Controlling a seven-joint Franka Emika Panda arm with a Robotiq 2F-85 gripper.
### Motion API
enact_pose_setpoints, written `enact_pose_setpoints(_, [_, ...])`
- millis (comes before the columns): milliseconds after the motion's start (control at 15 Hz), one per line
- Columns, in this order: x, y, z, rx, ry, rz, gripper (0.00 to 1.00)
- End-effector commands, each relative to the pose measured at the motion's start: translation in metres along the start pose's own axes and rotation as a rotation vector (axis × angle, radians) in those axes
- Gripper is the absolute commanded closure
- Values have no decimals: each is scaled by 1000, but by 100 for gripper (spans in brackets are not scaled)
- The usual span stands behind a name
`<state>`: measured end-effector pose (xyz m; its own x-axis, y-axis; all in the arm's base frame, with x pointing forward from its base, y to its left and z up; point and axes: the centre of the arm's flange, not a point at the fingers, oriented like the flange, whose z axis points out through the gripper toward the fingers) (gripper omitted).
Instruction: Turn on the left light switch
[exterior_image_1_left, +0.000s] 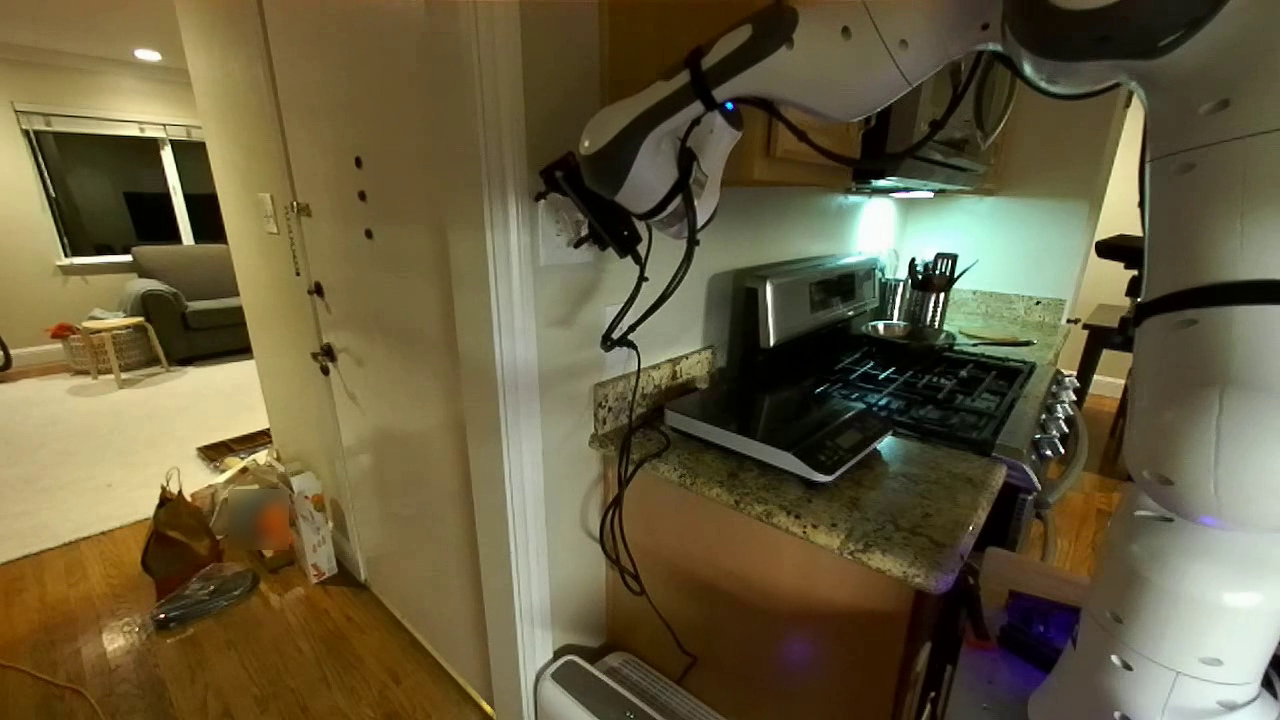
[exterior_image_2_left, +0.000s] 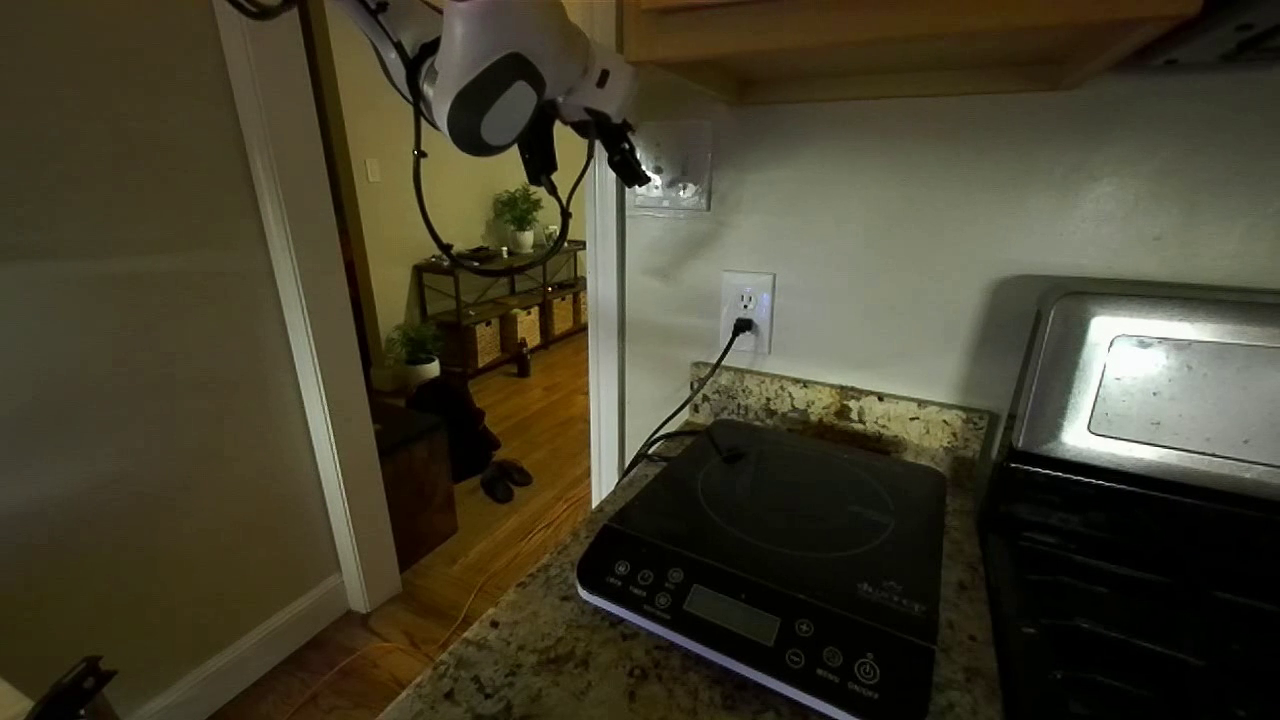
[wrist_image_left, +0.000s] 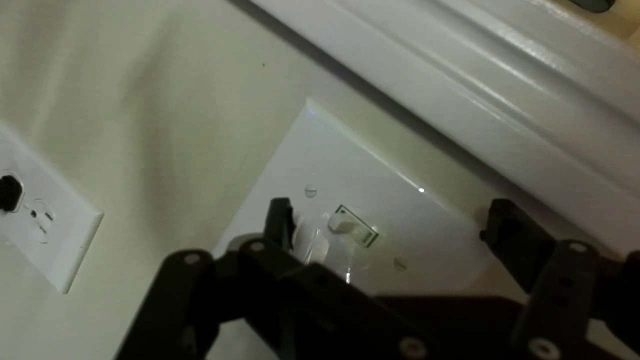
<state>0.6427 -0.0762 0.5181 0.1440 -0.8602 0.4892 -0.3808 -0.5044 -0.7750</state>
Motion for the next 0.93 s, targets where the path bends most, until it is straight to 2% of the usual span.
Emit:
enact_pose_setpoints(0, [12, 18, 9, 51, 17, 1, 0])
enact_pose_setpoints(867, [18, 16, 15, 165, 40, -52, 0])
